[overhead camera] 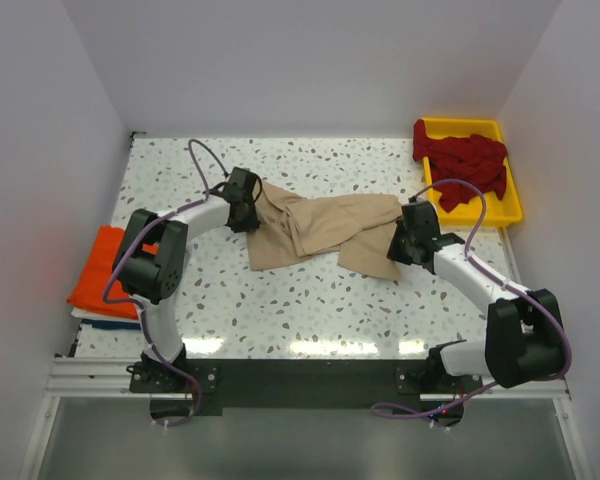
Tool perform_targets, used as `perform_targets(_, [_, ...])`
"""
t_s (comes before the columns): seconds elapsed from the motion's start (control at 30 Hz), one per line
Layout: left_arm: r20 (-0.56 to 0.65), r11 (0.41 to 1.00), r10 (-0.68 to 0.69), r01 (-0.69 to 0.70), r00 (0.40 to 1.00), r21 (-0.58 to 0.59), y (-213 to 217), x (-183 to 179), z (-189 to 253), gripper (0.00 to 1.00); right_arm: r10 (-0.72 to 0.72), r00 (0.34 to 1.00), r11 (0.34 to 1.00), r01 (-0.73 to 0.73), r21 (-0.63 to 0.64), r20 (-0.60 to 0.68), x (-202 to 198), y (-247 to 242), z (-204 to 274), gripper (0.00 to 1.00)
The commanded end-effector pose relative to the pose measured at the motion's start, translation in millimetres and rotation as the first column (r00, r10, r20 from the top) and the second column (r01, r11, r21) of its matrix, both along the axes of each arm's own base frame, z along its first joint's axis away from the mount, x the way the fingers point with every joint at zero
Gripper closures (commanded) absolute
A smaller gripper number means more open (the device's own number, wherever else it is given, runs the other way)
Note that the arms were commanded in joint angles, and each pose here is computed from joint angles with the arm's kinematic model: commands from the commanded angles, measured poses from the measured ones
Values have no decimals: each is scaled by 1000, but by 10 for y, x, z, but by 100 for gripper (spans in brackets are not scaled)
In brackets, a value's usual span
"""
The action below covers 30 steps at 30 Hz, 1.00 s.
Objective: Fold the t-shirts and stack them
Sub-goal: Flatten the tshirt out
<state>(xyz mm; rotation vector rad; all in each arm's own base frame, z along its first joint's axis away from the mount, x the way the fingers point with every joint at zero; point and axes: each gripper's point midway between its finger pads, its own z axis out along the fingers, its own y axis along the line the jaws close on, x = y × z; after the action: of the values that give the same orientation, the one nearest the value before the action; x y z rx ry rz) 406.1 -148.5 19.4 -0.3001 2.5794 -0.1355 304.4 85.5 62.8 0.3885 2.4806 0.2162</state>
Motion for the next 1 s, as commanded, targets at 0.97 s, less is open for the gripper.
perform_targets(0.97, [155,998,65,-60,986,-34,476,-89,941,100,-12,985,1000,12,-4,173,11,-165,957,100])
